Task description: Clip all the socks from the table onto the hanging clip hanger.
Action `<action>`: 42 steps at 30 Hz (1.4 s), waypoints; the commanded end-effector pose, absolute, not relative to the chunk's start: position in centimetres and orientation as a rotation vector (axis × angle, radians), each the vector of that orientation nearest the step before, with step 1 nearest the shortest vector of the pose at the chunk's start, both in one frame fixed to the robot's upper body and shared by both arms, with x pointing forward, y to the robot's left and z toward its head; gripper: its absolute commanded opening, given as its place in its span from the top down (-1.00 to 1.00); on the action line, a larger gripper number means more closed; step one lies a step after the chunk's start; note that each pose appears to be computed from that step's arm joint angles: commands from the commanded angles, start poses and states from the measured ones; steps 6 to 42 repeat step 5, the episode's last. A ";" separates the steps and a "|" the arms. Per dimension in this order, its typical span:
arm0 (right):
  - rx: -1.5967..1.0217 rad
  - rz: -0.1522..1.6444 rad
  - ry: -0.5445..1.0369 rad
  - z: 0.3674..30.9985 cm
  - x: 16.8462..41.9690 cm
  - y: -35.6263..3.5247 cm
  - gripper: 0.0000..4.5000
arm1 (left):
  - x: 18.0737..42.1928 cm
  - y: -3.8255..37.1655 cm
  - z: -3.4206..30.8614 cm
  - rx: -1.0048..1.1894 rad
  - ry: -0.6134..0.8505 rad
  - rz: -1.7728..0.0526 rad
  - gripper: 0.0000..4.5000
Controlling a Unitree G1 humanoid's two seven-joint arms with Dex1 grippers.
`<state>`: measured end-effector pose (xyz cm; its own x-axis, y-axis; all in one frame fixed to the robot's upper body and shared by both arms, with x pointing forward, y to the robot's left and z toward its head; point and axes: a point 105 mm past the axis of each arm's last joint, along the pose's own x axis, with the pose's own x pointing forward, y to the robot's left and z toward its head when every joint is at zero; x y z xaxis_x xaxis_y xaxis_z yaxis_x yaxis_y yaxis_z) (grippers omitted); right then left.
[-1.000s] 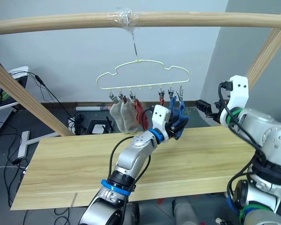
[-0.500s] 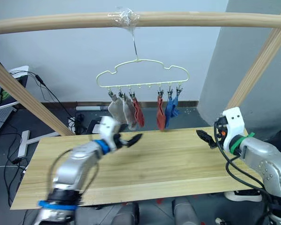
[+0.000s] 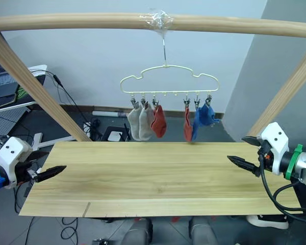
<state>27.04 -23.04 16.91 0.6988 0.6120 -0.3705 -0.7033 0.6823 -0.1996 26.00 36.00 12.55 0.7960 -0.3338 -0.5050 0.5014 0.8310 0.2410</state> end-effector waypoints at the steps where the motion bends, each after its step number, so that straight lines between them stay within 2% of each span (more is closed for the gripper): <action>1: -0.353 0.707 0.202 18.7 28.1 -23.3 -1.00 | 27.5 34.6 14.6 0.380 0.348 -0.467 -0.99; 5: -0.359 0.711 0.202 18.7 28.2 -23.0 -1.00 | 28.5 33.1 15.2 0.320 0.302 -0.491 -0.99; 42: -0.359 0.711 0.202 18.7 28.2 -23.0 -1.00 | 28.5 33.1 15.2 0.320 0.302 -0.491 -0.99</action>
